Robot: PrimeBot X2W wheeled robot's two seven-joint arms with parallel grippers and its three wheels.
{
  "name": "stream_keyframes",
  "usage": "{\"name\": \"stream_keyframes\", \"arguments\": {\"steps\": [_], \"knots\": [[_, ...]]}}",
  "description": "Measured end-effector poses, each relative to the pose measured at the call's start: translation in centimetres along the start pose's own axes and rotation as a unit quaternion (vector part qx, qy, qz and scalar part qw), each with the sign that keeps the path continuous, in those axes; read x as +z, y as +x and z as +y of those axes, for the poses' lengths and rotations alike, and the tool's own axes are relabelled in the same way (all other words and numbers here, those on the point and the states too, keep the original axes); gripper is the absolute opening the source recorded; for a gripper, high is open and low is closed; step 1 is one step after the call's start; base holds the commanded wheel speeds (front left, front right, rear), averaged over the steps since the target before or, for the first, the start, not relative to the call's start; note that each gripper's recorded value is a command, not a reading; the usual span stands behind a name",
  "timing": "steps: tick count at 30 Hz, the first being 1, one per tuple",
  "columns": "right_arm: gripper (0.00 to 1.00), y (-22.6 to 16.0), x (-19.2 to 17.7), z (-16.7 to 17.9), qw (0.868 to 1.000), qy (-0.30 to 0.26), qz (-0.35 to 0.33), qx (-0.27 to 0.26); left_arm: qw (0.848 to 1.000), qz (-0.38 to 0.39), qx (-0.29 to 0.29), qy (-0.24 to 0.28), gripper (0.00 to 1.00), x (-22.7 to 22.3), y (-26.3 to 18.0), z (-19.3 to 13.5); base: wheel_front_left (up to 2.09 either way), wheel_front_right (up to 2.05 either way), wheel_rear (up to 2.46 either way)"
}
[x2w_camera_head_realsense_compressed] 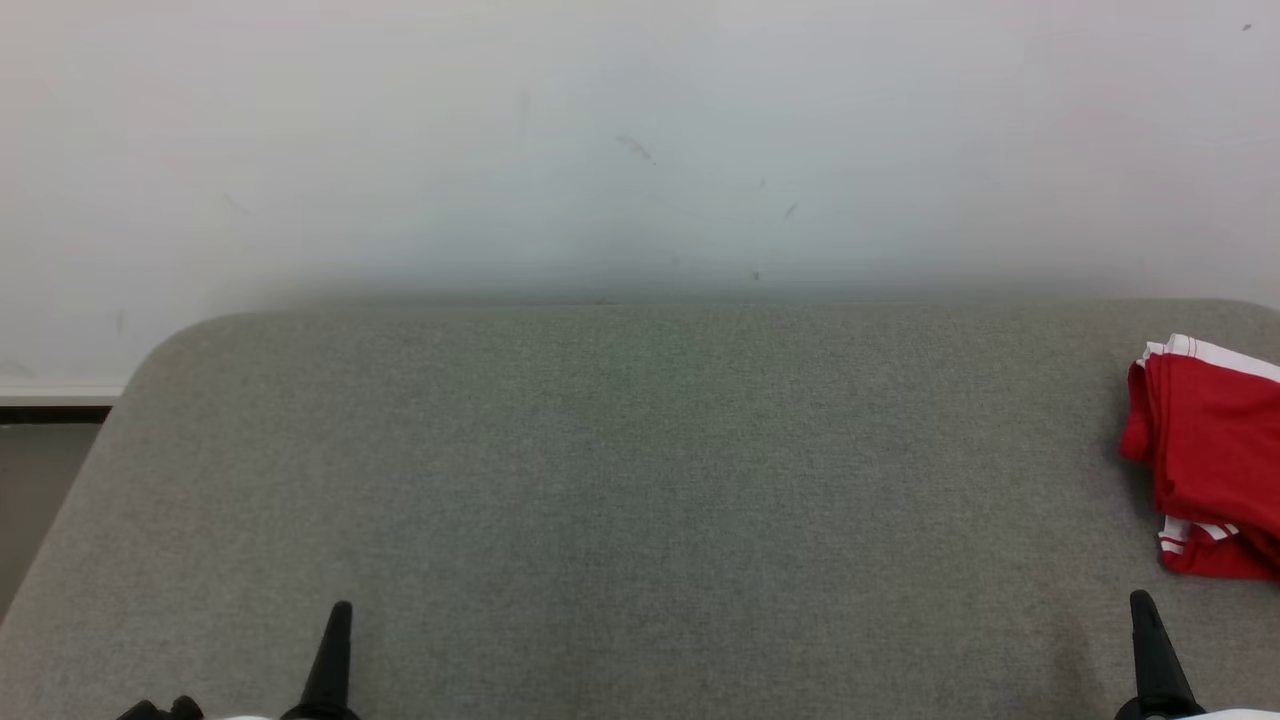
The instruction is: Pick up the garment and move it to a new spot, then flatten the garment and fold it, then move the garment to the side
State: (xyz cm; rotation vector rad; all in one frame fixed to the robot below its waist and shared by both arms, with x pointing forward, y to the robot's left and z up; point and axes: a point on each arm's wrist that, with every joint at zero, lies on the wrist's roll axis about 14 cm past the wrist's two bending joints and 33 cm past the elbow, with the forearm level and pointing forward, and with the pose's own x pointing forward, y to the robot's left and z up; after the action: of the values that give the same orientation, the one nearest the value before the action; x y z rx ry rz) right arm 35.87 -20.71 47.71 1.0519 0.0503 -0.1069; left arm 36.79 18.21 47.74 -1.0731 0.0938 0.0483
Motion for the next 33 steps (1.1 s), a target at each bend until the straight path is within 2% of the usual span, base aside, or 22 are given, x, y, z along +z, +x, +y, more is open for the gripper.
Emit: {"name": "stream_keyframes", "arguments": {"steps": [33], "knots": [[0.0,1.5,0.3,1.6,0.988,0.155,0.01,0.024,0.988,-0.007,-0.019,-0.15,0.0,1.5,1.0,-0.9,0.0,0.0,0.0]]}}
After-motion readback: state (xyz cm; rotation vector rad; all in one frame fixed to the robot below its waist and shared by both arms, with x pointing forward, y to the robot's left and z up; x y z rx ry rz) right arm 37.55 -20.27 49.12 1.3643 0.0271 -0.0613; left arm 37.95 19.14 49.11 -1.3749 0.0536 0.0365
